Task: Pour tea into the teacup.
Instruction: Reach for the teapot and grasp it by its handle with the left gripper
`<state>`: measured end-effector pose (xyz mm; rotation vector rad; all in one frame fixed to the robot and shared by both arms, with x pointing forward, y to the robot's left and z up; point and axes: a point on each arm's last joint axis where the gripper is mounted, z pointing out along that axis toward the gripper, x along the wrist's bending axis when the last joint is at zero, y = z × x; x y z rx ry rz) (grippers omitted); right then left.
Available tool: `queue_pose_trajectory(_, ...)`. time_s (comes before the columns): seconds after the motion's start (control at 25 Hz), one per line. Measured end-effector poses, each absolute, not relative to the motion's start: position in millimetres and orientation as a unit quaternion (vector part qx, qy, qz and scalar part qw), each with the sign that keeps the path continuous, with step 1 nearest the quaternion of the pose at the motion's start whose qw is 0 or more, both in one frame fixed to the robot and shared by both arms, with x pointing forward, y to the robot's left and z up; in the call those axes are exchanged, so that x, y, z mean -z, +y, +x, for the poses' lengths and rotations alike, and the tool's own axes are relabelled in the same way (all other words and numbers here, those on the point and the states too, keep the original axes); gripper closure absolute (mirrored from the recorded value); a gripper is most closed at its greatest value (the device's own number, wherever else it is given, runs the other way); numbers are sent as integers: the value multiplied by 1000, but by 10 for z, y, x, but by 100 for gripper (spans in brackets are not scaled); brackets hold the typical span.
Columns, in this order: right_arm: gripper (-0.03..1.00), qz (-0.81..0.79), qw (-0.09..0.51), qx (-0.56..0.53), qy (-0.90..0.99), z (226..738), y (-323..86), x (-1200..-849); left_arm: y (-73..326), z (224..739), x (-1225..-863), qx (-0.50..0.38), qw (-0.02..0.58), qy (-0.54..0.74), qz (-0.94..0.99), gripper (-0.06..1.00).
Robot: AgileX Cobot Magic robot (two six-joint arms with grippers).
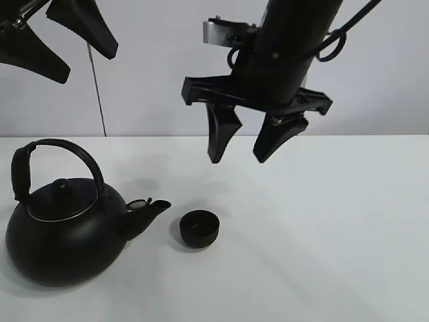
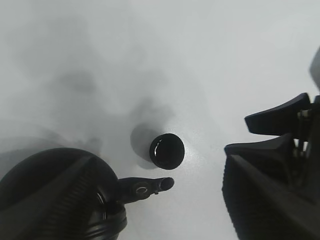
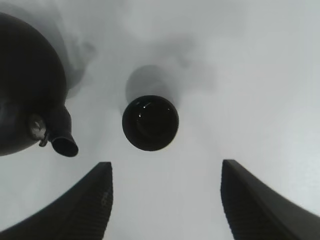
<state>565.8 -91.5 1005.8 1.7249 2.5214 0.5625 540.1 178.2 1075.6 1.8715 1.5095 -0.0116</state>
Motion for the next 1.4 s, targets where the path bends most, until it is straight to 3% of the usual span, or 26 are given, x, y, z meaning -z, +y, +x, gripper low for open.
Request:
queue_pose_trajectory(0.6, 54, 595, 68, -159, 785, 5431, -1682, -10797, 1782, 5401, -10756, 4, 361, 586, 726, 43)
queue_pose_trajectory(0.96, 54, 632, 79, -143, 757, 5224, -2114, -10791, 1782, 5401, -10756, 4, 361, 586, 726, 43)
queue_pose_trajectory(1.4, 54, 637, 67, -161, 751, 5190, -2108, -10839, 1782, 5402, -10756, 4, 361, 586, 726, 43)
